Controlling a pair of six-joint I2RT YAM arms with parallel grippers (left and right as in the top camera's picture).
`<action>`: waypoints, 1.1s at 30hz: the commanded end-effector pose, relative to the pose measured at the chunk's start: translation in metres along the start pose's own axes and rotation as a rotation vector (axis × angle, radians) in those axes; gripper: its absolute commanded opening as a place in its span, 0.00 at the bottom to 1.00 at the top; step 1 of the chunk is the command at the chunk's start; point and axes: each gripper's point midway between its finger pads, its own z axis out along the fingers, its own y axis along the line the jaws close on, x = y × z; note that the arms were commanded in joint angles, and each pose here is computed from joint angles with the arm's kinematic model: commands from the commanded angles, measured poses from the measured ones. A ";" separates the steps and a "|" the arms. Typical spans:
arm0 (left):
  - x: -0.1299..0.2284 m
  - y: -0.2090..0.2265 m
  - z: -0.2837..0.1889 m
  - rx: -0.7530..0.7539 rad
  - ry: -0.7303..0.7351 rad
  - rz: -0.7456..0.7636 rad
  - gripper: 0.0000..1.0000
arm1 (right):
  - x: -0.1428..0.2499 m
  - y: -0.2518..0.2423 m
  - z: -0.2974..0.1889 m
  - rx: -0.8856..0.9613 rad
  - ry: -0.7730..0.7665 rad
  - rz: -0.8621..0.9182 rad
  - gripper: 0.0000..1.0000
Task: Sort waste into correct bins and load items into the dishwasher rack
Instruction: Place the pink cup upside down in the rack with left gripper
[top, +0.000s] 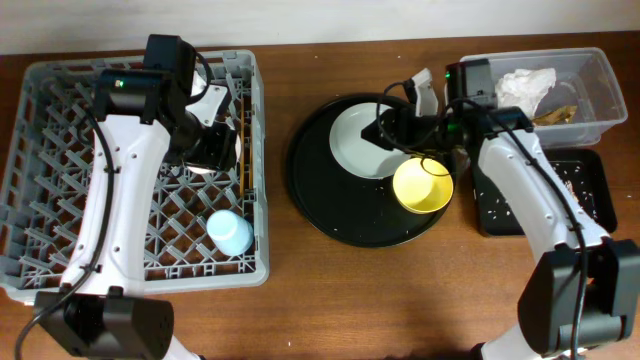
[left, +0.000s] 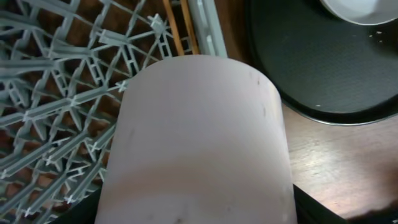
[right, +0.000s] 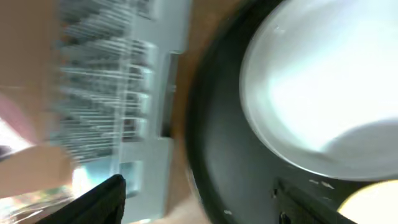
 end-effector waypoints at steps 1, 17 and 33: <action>0.006 0.007 0.009 -0.031 0.055 -0.018 0.43 | 0.004 -0.017 0.005 0.189 -0.012 -0.049 0.76; 0.031 0.012 0.092 -0.002 0.395 -0.081 0.43 | 0.009 -0.023 0.007 0.246 -0.001 -0.052 0.80; 0.040 0.018 0.111 -0.034 0.421 -0.098 0.61 | 0.008 -0.026 0.006 0.264 -0.006 -0.052 0.80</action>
